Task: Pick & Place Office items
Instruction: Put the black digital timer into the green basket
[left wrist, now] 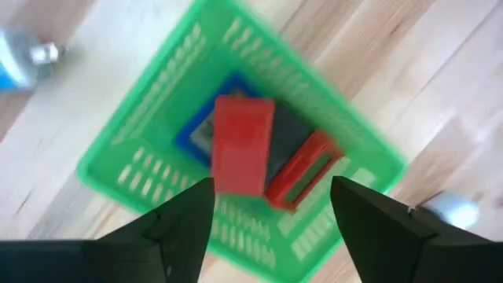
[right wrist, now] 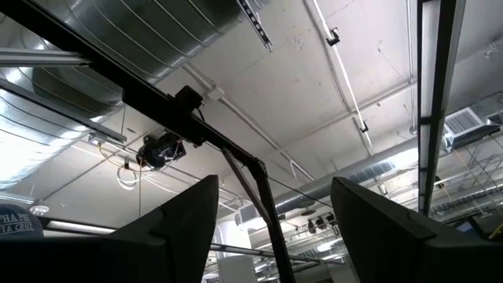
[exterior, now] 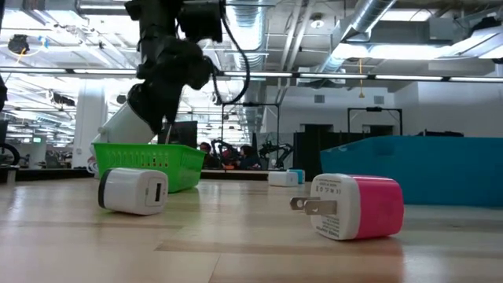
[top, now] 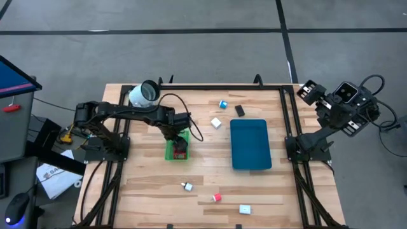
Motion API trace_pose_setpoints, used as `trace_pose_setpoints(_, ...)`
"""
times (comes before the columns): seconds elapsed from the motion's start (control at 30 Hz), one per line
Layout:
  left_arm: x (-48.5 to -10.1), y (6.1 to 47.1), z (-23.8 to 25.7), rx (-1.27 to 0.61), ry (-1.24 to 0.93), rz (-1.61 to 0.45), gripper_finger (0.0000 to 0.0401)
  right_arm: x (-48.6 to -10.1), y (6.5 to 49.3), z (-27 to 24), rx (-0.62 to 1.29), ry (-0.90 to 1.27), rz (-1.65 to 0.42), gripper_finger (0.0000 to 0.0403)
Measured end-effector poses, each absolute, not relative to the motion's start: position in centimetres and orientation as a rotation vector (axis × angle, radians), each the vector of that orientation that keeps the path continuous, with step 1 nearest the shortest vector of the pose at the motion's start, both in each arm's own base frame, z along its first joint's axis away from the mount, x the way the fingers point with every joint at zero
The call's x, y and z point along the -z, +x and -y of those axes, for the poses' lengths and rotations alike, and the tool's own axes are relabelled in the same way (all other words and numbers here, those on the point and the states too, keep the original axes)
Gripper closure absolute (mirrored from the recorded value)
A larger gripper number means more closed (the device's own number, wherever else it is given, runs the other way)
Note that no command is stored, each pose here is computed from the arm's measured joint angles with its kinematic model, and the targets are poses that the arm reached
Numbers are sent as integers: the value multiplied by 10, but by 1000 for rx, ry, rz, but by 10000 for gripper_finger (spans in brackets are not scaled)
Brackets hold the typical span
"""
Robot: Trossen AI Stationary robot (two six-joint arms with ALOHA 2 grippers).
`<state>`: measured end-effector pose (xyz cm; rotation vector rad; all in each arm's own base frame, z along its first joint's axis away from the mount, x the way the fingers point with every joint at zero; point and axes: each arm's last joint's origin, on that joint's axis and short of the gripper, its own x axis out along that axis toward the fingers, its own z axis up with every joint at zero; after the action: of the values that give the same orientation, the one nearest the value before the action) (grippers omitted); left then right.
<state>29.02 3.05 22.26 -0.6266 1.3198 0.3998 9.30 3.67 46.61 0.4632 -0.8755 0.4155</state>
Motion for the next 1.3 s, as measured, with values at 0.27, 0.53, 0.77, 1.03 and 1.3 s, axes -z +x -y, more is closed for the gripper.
trace_pose_setpoints(0.27, -259, 288, -29, -292, -591, -1060, 149, -466, 93, -37, -416, 463, 875, 163)
trace_pose_setpoints(0.53, -295, 312, -20, -71, -601, -657, 163, -465, 88, -35, -412, 457, 842, 163)
trace_pose_setpoints(0.77, -307, 319, -28, -153, -559, -486, 173, -446, 101, -32, -157, 563, 587, 163)
trace_pose_setpoints(1.03, -322, 310, -43, -219, -534, -398, 174, -406, 125, -27, 213, 681, 246, 163)
trace_pose_setpoints(1.3, -340, 273, -43, -362, -412, -432, 174, -372, 145, 0, 443, 807, 18, 163)
